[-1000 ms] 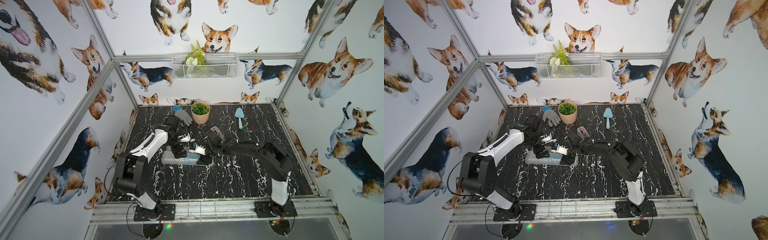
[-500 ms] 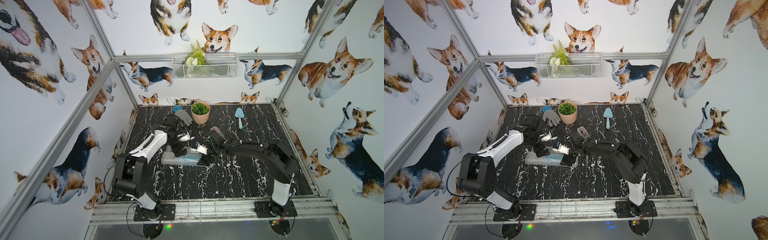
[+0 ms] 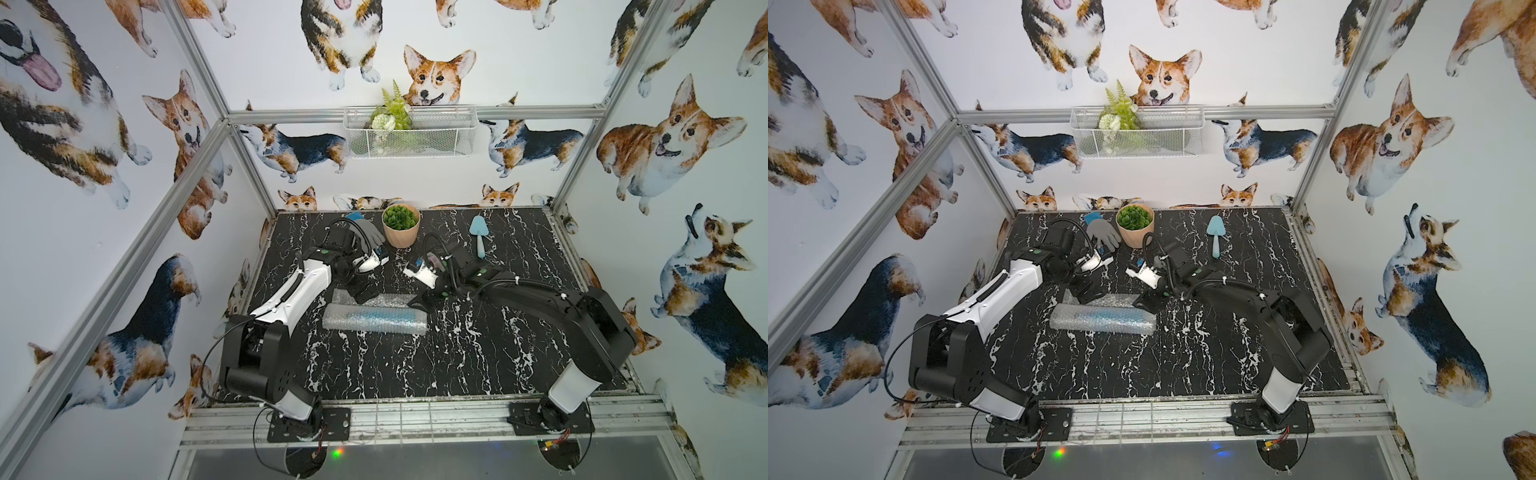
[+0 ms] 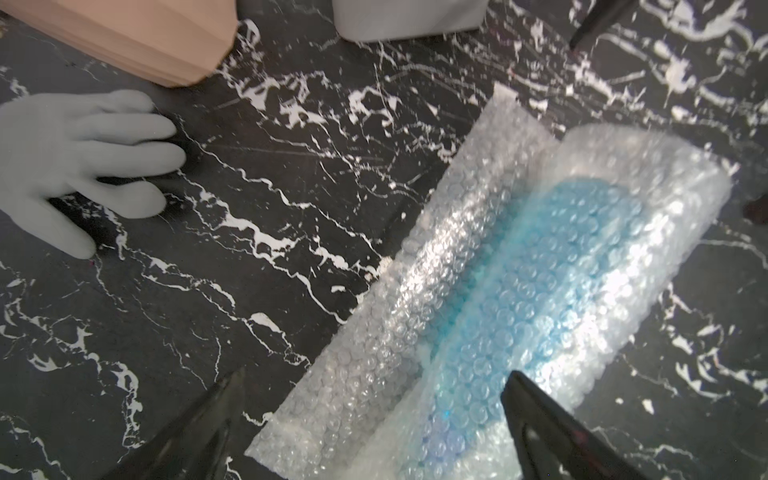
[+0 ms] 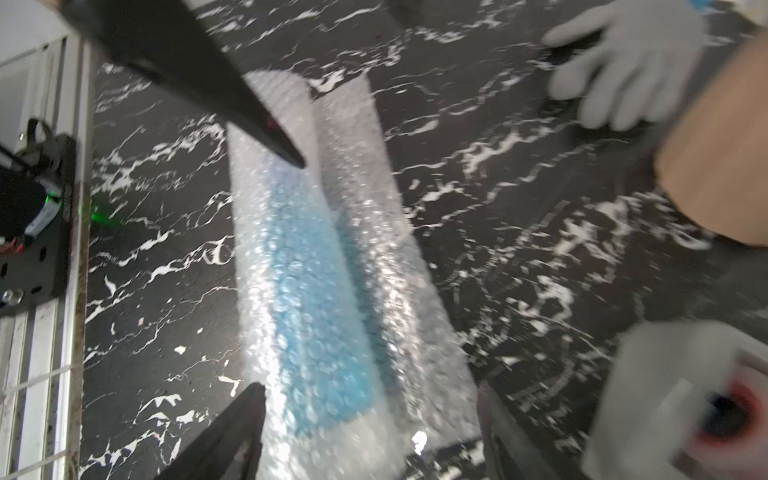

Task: Wrap wine bottles in bubble wrap
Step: Wrap the wine bottle in bubble wrap, then adjust the Tape Cutter at the center of the board.

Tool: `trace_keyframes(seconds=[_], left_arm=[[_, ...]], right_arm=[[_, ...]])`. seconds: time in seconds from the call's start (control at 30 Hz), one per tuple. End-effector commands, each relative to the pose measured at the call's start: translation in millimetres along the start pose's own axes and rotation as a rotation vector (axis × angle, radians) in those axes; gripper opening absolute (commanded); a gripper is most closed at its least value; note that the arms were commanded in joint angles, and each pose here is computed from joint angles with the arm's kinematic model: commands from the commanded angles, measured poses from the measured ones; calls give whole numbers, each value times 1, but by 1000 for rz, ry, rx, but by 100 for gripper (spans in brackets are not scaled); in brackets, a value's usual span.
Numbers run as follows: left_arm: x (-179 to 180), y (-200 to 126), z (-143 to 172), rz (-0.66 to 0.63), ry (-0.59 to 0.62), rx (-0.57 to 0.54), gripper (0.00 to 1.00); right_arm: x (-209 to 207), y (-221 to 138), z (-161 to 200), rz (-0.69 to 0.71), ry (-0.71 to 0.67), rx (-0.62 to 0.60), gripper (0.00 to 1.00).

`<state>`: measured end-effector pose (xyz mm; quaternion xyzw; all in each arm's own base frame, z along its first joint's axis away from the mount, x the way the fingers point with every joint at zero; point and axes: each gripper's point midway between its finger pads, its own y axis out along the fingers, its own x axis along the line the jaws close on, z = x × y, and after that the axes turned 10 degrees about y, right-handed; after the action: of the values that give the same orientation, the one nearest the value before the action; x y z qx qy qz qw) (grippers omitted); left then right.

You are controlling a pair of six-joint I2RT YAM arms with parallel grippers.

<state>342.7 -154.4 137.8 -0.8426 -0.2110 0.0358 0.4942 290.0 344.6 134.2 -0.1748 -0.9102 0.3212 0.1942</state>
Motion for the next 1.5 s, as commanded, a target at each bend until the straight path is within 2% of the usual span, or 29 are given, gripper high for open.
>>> trace_keyframes(seconds=[0.0,0.13,0.27,0.37,0.57,0.7,0.83,0.93,1.03,1.13,1.23,1.47], left_arm=[[18,-8,-44,-47,-151,-147,99],[39,-1,-75,-58,-429,-166,95],[39,20,-90,-56,-632,-119,93],[36,36,-99,-58,-818,-114,91],[31,66,-127,-15,-1124,-254,86],[31,86,-136,-18,-1200,-267,80],[28,111,-133,-16,-1268,-228,70],[34,124,-139,5,-1314,-270,59],[31,142,-141,25,-1344,-239,50],[34,152,-136,6,-1370,-237,46],[33,163,-145,61,-1384,-257,42],[32,175,-132,35,-1396,-214,35]], right_arm=[[-30,-27,-7,47,267,-34,78],[-64,-60,-4,70,511,-61,74],[-90,-81,0,46,688,-96,70],[-107,-91,1,56,739,-103,69],[-132,-87,0,27,815,-97,65],[-141,-77,-3,4,832,-92,64],[-153,-64,2,-1,848,-64,64],[-162,-55,4,-9,862,-55,64],[-168,-43,9,-23,883,-32,59],[-173,-36,13,-22,890,-19,59],[-177,-27,16,-47,907,-4,58],[-179,-13,22,-91,938,17,56]])
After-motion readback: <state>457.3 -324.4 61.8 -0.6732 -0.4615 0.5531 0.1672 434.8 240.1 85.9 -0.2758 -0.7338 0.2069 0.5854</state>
